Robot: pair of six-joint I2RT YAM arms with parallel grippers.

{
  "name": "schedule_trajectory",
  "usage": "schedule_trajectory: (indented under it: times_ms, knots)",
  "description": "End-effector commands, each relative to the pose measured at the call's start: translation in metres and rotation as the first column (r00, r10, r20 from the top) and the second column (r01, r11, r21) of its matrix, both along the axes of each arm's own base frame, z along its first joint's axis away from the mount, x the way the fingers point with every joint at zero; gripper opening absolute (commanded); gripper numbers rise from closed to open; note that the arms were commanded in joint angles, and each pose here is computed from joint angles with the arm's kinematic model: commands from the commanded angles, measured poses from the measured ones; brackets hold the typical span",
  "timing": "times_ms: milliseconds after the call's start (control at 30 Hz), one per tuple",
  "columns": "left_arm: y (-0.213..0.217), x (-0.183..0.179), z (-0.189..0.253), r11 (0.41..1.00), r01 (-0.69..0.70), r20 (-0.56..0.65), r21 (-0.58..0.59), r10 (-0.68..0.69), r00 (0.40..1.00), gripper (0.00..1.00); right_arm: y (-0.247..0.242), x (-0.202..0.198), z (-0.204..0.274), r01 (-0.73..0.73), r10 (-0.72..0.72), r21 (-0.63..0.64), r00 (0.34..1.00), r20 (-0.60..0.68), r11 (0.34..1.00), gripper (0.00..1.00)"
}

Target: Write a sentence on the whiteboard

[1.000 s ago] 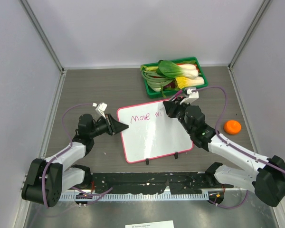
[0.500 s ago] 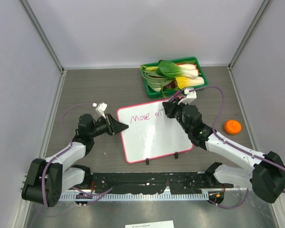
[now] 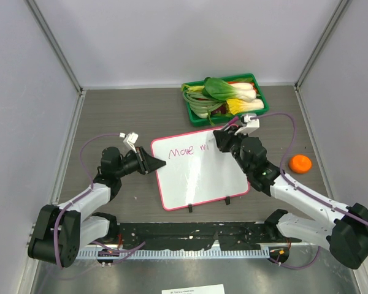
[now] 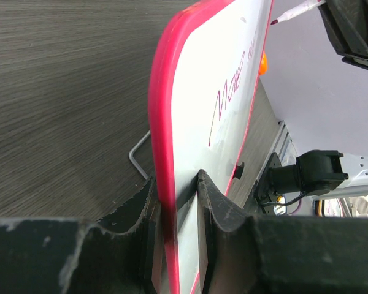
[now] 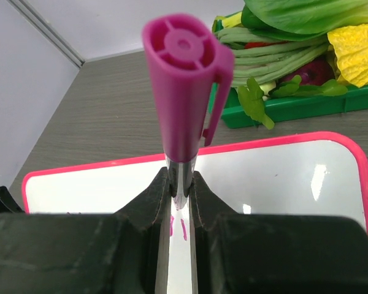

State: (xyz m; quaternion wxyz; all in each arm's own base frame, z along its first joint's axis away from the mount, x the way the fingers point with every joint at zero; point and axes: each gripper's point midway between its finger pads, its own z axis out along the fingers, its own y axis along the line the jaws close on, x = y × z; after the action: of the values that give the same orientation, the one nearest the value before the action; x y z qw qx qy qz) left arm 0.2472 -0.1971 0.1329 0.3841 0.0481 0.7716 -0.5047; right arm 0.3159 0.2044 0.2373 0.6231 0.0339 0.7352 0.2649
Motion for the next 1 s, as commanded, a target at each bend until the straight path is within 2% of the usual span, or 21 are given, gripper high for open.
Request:
schedule_trajectory:
  times_ms: [0,667,967]
  knots:
    - [0.012,0.008,-0.022,0.992,-0.06,0.041,0.109,0.056,0.998,0.0,-0.008,0.002,-0.003,0.03,-0.03,-0.002,1.0,0.005,1.0,0.01]
    - [0.012,0.007,-0.023,0.993,-0.056,0.04,0.107,0.052,0.998,0.0,-0.003,0.001,-0.024,0.004,-0.004,0.006,0.999,-0.035,1.0,0.01]
    - [0.012,0.007,-0.022,0.993,-0.054,0.042,0.108,0.05,0.998,0.0,-0.018,0.004,-0.028,0.067,-0.069,-0.028,0.997,-0.045,0.997,0.01]
